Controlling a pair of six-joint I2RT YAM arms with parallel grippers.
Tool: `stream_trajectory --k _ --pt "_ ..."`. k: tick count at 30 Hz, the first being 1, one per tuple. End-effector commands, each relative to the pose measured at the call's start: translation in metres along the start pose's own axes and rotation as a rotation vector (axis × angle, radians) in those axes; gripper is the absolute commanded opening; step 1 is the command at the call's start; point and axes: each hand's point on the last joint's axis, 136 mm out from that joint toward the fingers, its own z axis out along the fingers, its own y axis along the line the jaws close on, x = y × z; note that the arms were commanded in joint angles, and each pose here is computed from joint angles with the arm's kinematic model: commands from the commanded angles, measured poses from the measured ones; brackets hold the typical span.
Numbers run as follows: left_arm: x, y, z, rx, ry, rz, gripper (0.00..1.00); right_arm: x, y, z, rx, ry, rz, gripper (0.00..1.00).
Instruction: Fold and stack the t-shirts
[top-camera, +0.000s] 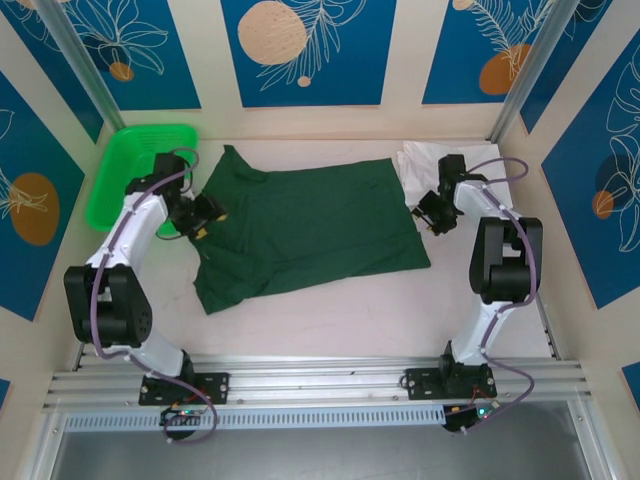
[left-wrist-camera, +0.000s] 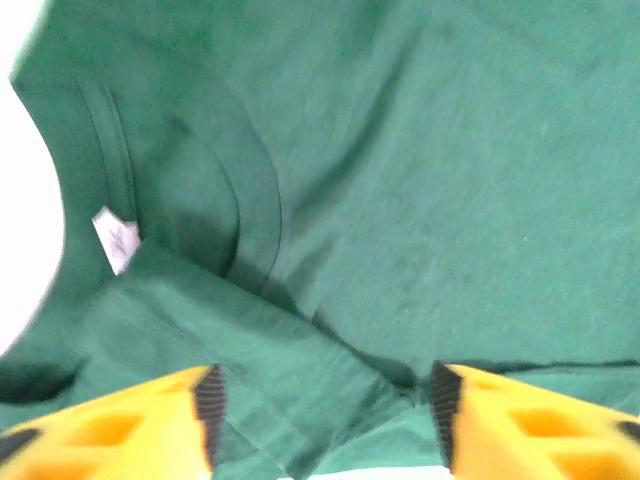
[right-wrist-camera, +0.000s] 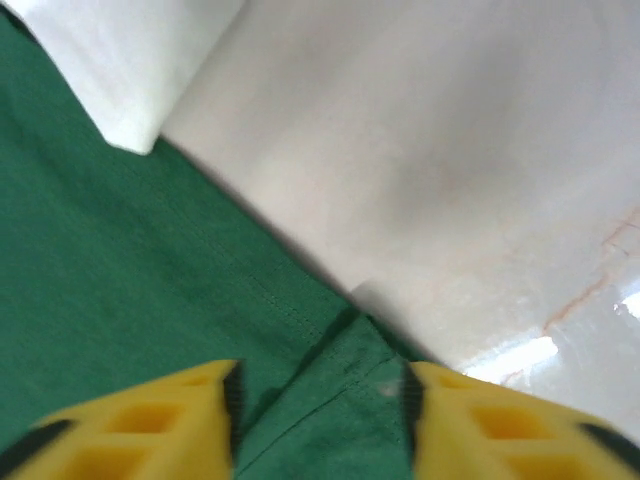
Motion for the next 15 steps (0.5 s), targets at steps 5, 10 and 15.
stream_trajectory --k 5,10,15 --pt "0.02 0.019 -0.048 0.001 -0.145 -0.021 0.7 0.026 -0.02 -0.049 -0.151 -0.052 0.048 0.62" --pt "0.09 0.052 -0.021 0.058 -0.069 -0.064 0.67 0.079 -0.047 -0.033 -0.136 -0.006 0.044 0.61" --pt "0.139 0.087 -0.006 0.064 -0.037 -0.109 0.67 0.094 -0.068 -0.018 -0.113 0.004 0.074 0.64"
